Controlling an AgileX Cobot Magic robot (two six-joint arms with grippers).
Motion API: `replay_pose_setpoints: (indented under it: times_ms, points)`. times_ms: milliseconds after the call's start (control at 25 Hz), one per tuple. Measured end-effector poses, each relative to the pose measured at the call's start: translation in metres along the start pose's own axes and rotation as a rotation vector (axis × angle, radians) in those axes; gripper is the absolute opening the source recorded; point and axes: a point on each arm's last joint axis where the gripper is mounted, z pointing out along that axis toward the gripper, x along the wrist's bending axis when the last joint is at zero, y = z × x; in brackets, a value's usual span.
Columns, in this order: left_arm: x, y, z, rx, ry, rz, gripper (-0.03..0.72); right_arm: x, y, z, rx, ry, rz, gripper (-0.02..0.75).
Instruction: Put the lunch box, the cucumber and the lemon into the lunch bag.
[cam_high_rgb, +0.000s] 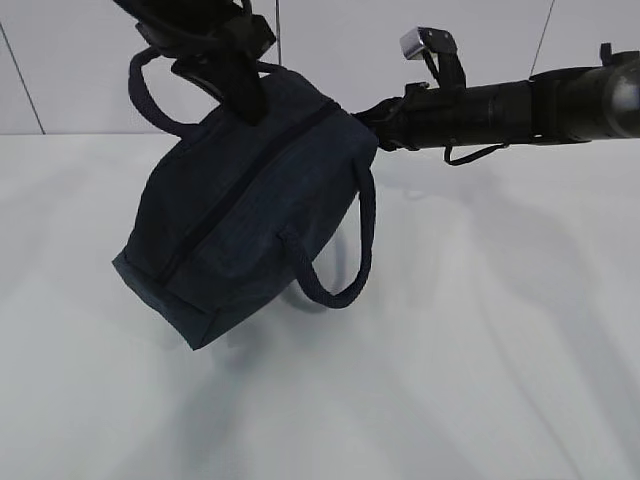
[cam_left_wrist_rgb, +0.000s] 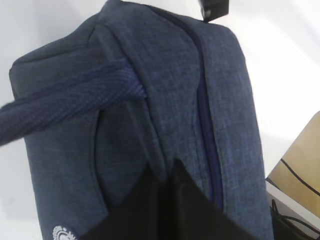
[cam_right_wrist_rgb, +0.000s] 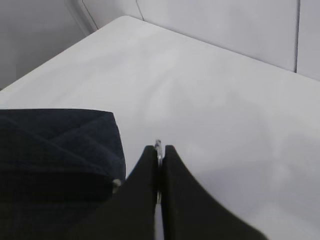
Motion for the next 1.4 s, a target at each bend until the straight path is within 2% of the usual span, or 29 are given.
replay_pose_setpoints:
  times_ms: [80,280,360,480,640,760,920,1080,1200,1400]
  points:
    - [0.0,0.0,-0.001,0.002,0.001,0.001,-0.006,0.001,0.002,-0.001,-0.017,0.012,0.013,0.032]
    - [-0.001,0.0,-0.002,-0.001,0.001,0.002,-0.006,0.001,0.007,-0.003,-0.073,0.043,0.091,0.305]
    - [-0.001,0.0,-0.003,-0.002,0.001,0.003,-0.006,0.0,0.009,-0.006,-0.082,0.036,0.102,0.351]
    - [-0.001,0.0,-0.003,-0.002,0.001,0.003,-0.006,0.0,0.031,-0.02,-0.122,-0.029,0.083,0.372]
    - [0.0,0.0,0.0,0.004,0.0,0.0,-0.006,-0.007,0.066,-0.056,-0.195,-0.167,0.05,0.375]
    - [0.004,0.0,0.014,0.028,-0.018,-0.014,-0.006,-0.008,0.086,-0.081,-0.241,-0.216,0.03,0.377]
    - [0.006,0.0,0.034,0.052,-0.072,-0.032,-0.006,-0.006,0.097,-0.094,-0.267,-0.231,0.029,0.379]
    - [0.009,0.005,0.042,0.01,-0.078,-0.041,-0.006,-0.005,0.096,-0.094,-0.249,-0.228,0.034,0.38]
    - [0.02,0.008,0.048,-0.032,-0.069,-0.071,-0.006,-0.004,0.093,-0.093,-0.209,-0.224,0.03,0.38]
    - [0.051,0.006,0.066,-0.05,-0.041,-0.136,-0.006,-0.003,0.089,-0.092,-0.161,-0.212,0.027,0.38]
